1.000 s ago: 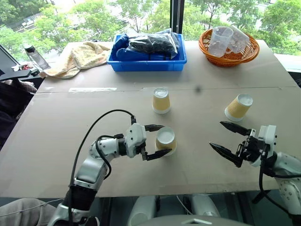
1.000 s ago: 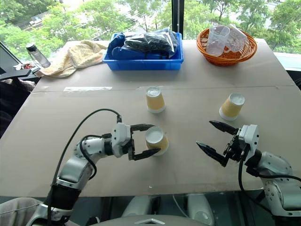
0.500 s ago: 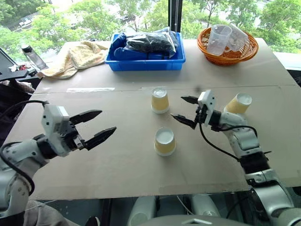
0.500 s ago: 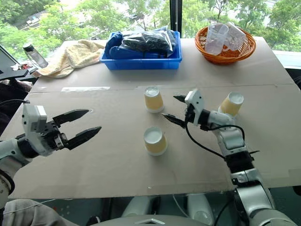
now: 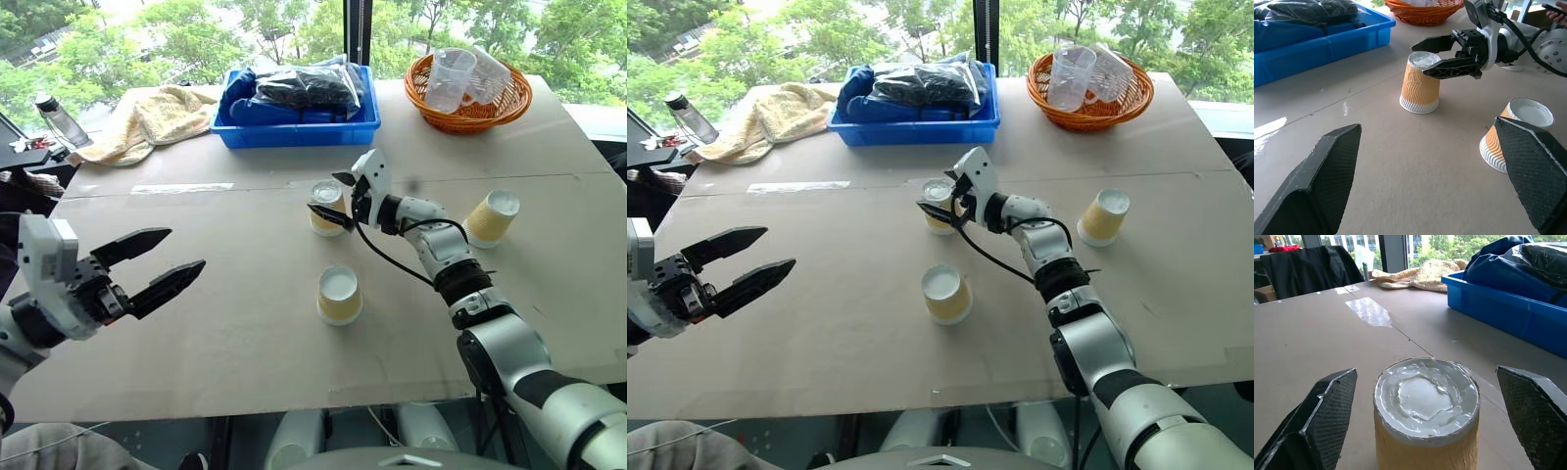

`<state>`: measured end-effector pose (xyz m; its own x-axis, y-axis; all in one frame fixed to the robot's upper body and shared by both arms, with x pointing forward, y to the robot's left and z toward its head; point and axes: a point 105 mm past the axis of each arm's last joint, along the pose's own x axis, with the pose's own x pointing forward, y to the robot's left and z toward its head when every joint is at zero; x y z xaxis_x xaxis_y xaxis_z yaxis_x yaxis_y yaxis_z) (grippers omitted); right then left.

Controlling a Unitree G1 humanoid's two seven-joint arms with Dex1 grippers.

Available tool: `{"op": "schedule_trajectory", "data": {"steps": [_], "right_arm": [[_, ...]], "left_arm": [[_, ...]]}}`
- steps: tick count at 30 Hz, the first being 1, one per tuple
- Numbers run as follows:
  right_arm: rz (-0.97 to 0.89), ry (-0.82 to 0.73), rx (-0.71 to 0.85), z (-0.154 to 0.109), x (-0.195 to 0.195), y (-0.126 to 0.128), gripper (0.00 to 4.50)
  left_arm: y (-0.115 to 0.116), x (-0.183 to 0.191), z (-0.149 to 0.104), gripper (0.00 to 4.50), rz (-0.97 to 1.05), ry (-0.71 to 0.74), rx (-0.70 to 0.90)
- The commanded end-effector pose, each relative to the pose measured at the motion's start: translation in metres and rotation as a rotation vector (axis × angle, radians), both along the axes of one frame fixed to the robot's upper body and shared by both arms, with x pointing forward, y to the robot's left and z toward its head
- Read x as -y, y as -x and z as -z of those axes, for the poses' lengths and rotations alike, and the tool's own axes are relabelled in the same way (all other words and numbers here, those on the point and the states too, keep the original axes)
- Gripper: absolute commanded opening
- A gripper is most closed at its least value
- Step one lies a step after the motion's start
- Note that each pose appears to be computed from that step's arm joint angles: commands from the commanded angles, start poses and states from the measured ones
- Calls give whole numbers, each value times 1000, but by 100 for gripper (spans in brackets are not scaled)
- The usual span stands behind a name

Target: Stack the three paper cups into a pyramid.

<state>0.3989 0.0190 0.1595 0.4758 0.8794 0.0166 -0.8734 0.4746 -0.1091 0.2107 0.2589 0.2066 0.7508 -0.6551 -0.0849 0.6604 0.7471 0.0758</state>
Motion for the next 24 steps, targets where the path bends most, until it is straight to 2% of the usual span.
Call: {"op": "schedule_trajectory", "data": {"steps": [1, 8, 11, 12, 14, 15, 20, 24], "right_arm": [[-22, -21, 49, -17, -8, -1, 450], [-36, -11, 11, -10, -14, -2, 450], [-22, -35, 11, -13, -11, -4, 367], [-20, -37, 13, -14, -10, -4, 305], [-17, -36, 18, -14, -8, -4, 226], [-14, -36, 22, -14, -7, -4, 202], [-28, -76, 66, -26, 9, 2, 200], [-94, -52, 123, -29, 45, 29, 200]], "left_arm": [[4, 6, -11, 446, 31, -16, 33], [3, 11, -11, 446, 66, -6, 24], [0, 11, -11, 450, 73, -13, 27], [0, 11, -11, 450, 75, -14, 28], [-1, 10, -11, 450, 81, -22, 24], [-2, 10, -11, 450, 85, -25, 20], [-6, 23, -13, 450, 161, -36, 12], [-12, 44, -14, 450, 279, -56, 5]]}}
